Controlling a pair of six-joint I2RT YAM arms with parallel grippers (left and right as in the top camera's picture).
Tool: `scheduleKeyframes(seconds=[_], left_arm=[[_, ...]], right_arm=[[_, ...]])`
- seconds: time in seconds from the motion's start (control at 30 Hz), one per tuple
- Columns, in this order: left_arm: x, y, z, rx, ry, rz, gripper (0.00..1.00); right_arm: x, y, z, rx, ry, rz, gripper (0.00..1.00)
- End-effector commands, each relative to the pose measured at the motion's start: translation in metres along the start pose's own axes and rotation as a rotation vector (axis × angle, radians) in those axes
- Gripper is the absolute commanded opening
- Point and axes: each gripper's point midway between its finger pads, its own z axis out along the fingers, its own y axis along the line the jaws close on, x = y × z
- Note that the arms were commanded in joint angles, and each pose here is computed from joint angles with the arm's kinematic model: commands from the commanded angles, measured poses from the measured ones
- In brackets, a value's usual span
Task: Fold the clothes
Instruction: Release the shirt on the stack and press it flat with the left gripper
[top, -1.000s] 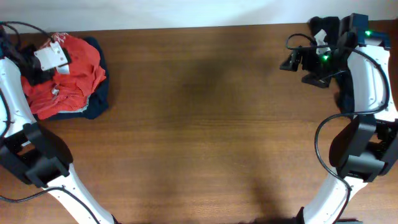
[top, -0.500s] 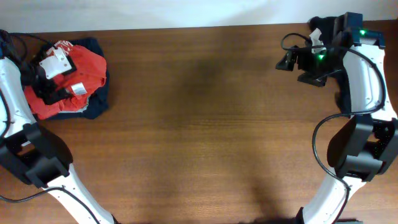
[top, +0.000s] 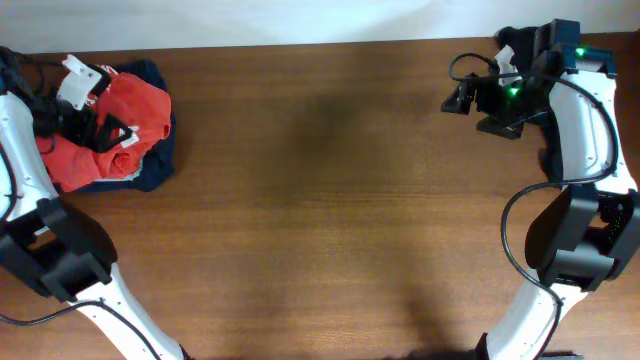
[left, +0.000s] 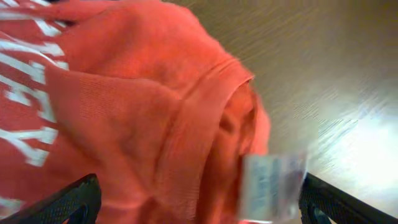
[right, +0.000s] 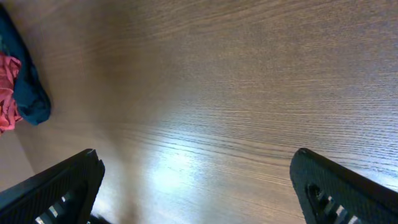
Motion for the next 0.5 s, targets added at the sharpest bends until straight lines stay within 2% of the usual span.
scheduleKeyframes(seconds=[0.0, 0.1, 0.33, 0.43, 0.47], left_arm=[[-0.006, -0.015, 0.0, 0.092, -0.048, -0.145, 0.99], [-0.008, -0.028, -0.001, 0.152, -0.062, -0.171, 0.99], [-0.023, -0.02, -0.002, 0.141, -0.136, -0.181, 0.98], [-0.027, -0.008, -0.003, 0.114, -0.16, -0.3, 0.67], [-0.028, 0.001, -0.003, 0.1, -0.176, -0.389, 0.24]], right_arm=[[-0.002, 0.008, -0.004, -0.006, -0.014, -0.033, 0.99], [-0.003, 0.009, -0.004, -0.006, -0.02, -0.037, 0.99], [-0.006, 0.009, -0.004, -0.007, -0.032, -0.044, 0.99], [-0.006, 0.009, -0.004, -0.007, -0.032, -0.044, 0.99], [-0.006, 0.009, -0.004, -0.007, -0.032, -0.045, 0.99]])
